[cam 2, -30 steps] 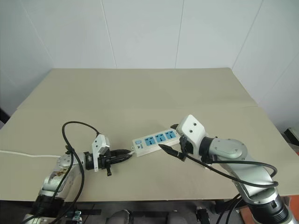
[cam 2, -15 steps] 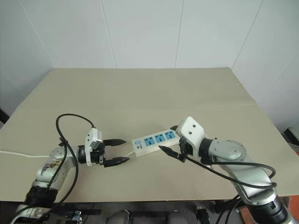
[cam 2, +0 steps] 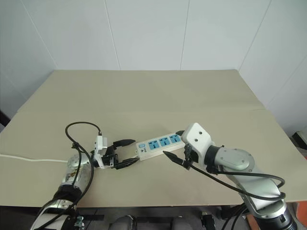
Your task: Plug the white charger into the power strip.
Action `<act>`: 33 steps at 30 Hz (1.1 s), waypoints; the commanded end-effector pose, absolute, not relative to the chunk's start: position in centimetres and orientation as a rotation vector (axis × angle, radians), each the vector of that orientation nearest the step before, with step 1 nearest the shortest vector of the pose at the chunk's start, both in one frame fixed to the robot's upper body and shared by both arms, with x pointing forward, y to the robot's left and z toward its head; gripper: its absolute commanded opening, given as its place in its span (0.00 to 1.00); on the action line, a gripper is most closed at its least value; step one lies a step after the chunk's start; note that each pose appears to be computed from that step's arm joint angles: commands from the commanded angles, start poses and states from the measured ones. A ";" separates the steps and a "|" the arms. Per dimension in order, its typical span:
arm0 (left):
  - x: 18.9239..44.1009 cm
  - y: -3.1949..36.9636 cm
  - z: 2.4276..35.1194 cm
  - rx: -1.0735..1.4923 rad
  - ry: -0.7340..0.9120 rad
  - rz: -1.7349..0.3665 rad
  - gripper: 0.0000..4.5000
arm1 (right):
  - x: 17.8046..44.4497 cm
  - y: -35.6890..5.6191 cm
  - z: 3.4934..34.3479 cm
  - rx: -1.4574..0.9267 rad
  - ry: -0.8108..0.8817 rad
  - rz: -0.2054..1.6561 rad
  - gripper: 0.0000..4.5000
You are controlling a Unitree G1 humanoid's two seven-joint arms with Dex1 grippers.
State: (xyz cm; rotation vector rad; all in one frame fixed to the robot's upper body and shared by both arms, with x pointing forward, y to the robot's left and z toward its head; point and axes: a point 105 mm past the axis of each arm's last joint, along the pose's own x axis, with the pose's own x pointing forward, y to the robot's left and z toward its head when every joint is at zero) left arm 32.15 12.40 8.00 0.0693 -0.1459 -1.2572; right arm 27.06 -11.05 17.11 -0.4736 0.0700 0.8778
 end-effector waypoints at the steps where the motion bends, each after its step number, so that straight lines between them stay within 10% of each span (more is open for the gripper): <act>1: 32.5 11.8 8.2 0.102 -0.185 -1.270 1.00 | 26.8 -11.0 18.3 -0.491 0.018 0.858 1.00; 28: 33.0 10.6 6.1 0.135 -0.088 -1.274 1.00 | 26.9 -11.2 18.2 -0.490 0.020 0.827 1.00; 33: 32.9 10.5 6.1 0.130 -0.090 -1.276 0.74 | 27.0 -11.2 18.2 -0.492 0.021 0.827 1.00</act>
